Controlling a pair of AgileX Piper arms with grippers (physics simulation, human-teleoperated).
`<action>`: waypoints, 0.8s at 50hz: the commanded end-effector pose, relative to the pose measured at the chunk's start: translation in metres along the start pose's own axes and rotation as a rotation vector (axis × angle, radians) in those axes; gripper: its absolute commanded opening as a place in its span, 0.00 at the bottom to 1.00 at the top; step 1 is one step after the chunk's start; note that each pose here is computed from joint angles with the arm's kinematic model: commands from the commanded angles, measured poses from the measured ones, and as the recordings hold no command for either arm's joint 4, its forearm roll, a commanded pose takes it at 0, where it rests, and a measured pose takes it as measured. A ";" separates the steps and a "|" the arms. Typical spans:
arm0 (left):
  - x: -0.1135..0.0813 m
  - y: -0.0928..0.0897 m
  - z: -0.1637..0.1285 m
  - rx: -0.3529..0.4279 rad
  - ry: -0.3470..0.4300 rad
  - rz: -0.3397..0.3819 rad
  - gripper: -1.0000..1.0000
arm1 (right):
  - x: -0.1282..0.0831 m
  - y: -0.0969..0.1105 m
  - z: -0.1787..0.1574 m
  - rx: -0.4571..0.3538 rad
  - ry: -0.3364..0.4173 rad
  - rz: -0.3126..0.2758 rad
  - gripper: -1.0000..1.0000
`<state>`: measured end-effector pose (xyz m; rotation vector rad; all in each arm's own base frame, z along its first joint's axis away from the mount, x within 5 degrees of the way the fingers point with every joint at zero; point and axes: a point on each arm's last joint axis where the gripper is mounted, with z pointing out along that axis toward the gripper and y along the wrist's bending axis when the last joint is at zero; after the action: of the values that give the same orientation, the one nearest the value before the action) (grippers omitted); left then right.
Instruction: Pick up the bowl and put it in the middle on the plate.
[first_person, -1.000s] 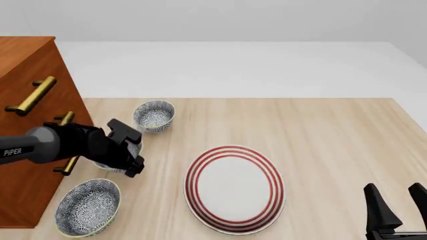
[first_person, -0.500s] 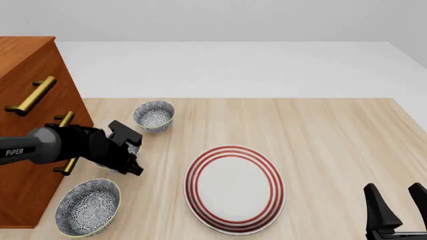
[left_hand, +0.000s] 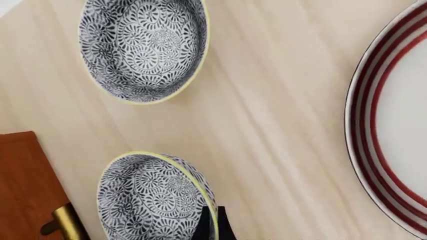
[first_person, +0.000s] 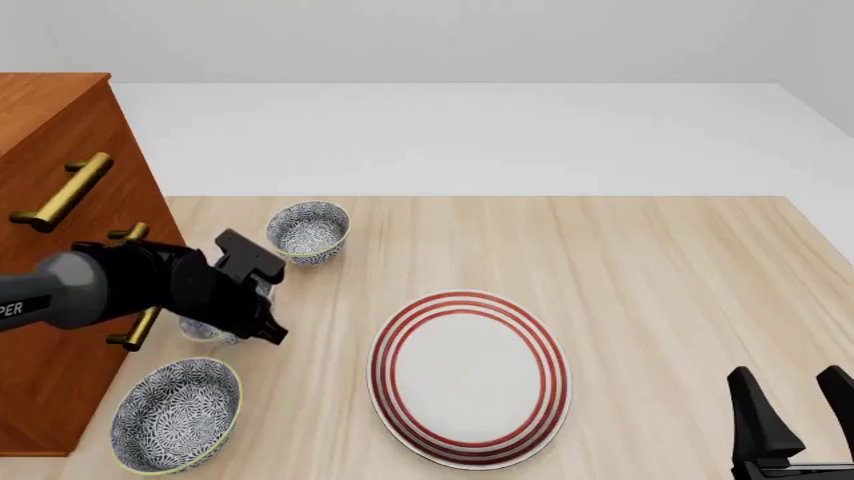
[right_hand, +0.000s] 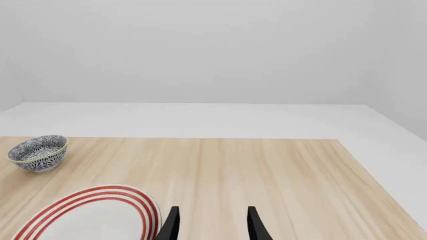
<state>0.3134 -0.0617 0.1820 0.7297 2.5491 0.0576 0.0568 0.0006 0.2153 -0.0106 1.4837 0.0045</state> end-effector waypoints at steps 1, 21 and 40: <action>-0.008 -0.006 -0.015 0.004 -0.028 0.013 0.00 | 0.000 0.000 0.000 0.000 0.000 0.000 1.00; -0.017 -0.022 -0.040 0.022 -0.071 0.048 0.00 | 0.000 0.000 0.000 0.000 0.000 0.000 1.00; -0.035 -0.056 -0.073 0.075 -0.126 0.120 0.00 | 0.000 0.000 0.000 0.000 0.000 0.000 1.00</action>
<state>0.2875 -0.1057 0.2358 0.8448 2.4399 -0.0164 0.0568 0.0006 0.2153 -0.0106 1.4837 0.0045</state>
